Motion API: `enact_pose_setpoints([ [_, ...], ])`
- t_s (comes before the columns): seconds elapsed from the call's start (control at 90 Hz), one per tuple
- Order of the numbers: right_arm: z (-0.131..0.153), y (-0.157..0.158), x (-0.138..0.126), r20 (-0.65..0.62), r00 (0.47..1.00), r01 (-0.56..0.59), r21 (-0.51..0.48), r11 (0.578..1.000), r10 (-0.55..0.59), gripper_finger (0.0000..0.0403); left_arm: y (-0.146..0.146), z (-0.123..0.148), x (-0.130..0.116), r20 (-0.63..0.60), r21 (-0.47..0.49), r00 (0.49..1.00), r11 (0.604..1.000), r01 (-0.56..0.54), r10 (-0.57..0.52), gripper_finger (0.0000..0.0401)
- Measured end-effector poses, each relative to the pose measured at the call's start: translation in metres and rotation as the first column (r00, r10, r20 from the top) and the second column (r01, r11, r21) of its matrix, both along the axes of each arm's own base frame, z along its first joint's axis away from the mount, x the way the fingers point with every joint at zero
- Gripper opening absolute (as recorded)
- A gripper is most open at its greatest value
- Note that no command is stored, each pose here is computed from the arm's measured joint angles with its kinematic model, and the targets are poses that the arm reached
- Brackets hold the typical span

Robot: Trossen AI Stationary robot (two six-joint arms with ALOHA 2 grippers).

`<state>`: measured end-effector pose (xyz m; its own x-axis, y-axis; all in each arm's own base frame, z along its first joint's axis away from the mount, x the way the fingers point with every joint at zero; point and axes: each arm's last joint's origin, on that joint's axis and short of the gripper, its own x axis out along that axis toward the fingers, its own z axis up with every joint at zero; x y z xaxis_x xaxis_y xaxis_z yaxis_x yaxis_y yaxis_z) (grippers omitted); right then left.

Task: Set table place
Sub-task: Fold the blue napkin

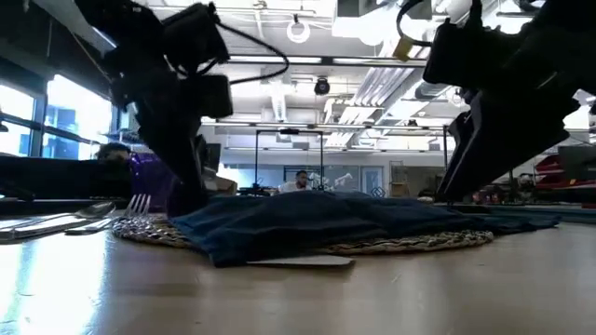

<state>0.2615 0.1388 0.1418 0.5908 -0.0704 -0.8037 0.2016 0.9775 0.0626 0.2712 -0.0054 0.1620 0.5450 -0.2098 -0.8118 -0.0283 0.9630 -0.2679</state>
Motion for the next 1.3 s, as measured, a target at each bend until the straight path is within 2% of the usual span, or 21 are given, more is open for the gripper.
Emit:
enact_pose_setpoints([
  [0.156, 0.000, 0.006, -0.003, 0.007, 1.000, -0.013, -0.009, 1.000, 0.013, 0.0137, -0.007, 0.016, 0.009, 0.048, -0.062, 0.999, 0.998, 0.025, -0.022, 0.0000],
  [0.478, 0.004, 0.017, -0.004, 0.096, 0.995, -0.025, -0.052, 0.998, 0.030, 0.0137, -0.013, 0.042, 0.025, 0.160, -0.072, 0.987, 0.997, 0.039, -0.027, 0.0000],
  [0.789, 0.005, 0.017, -0.004, 0.101, 0.994, -0.026, -0.054, 0.998, 0.032, 0.0137, -0.009, 0.028, 0.011, -0.014, -0.051, 1.000, 0.999, -0.009, 0.008, 0.0004],
  [0.9, 0.005, 0.017, -0.004, 0.113, 0.993, -0.011, -0.074, 0.997, 0.020, 0.0137, -0.007, 0.024, 0.005, -0.093, -0.003, 0.995, 0.999, -0.038, 0.037, 0.0030],
  [1.033, 0.005, 0.016, -0.004, 0.119, 0.993, -0.003, -0.084, 0.996, 0.013, 0.0137, 0.002, 0.020, 0.000, -0.150, 0.060, 0.984, 0.994, -0.091, 0.099, 0.0088],
  [1.178, 0.005, 0.016, -0.004, 0.119, 0.993, -0.007, -0.092, 0.996, 0.017, 0.0137, 0.013, 0.006, -0.002, -0.160, 0.004, 0.983, 0.996, -0.090, 0.090, 0.0147],
  [1.3, 0.005, 0.016, -0.004, 0.120, 0.993, -0.007, -0.091, 0.996, 0.018, 0.0137, 0.018, -0.009, -0.004, -0.177, -0.033, 0.981, 0.996, -0.085, 0.077, 0.0171],
])
